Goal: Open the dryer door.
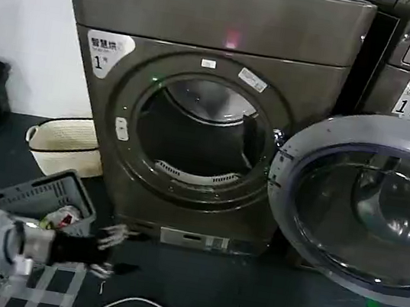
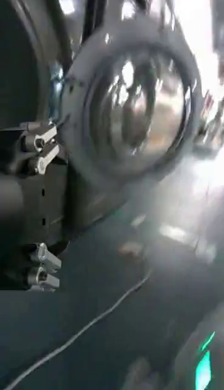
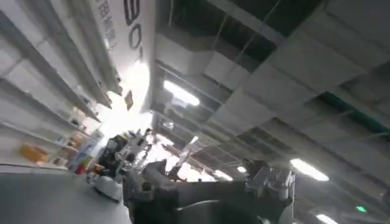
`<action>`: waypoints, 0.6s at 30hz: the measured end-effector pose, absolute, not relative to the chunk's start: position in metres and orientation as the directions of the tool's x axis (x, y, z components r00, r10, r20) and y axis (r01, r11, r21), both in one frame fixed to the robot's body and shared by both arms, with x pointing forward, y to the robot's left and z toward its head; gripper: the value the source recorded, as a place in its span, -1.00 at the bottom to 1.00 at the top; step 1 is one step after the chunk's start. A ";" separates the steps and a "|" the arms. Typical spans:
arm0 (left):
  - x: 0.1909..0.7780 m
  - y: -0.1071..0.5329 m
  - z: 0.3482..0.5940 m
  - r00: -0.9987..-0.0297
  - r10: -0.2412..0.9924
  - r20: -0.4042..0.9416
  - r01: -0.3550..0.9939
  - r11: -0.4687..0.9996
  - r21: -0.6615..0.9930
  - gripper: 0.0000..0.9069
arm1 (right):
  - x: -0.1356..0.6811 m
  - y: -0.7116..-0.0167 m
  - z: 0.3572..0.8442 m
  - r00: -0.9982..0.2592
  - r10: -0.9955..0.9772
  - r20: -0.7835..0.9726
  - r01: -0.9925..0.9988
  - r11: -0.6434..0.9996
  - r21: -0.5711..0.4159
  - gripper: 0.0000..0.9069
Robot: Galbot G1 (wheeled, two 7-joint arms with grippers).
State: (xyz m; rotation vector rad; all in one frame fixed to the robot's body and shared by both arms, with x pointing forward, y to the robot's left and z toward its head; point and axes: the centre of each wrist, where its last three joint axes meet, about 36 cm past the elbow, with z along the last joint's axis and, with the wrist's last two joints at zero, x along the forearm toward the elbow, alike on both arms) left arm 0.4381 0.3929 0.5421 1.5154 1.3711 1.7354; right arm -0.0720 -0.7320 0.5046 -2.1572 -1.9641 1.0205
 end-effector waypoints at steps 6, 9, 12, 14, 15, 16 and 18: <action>0.451 0.429 0.560 -0.356 0.657 0.664 0.163 -0.656 0.737 1.00 | -0.064 -0.726 0.495 -0.039 0.909 -0.416 0.885 -0.161 -0.436 1.00; 0.455 0.442 0.562 -0.399 0.544 0.738 0.151 -0.755 0.638 1.00 | -0.061 -0.723 0.490 -0.055 0.909 -0.413 0.893 -0.141 -0.428 1.00; 0.461 0.454 0.562 -0.444 0.422 0.790 0.146 -0.836 0.529 1.00 | -0.058 -0.721 0.487 -0.067 0.909 -0.411 0.901 -0.122 -0.416 1.00; 0.465 0.463 0.562 -0.476 0.330 0.815 0.145 -0.885 0.443 1.00 | -0.056 -0.720 0.483 -0.078 0.903 -0.423 0.909 -0.110 -0.402 1.00; 0.467 0.467 0.562 -0.490 0.284 0.824 0.147 -0.905 0.399 1.00 | -0.055 -0.719 0.482 -0.083 0.901 -0.426 0.911 -0.104 -0.398 1.00; 0.469 0.471 0.561 -0.504 0.242 0.829 0.150 -0.921 0.360 1.00 | -0.055 -0.719 0.481 -0.087 0.900 -0.427 0.912 -0.101 -0.398 1.00; 0.472 0.478 0.560 -0.528 0.186 0.828 0.149 -0.940 0.306 1.00 | -0.053 -0.718 0.480 -0.094 0.898 -0.430 0.913 -0.095 -0.397 1.00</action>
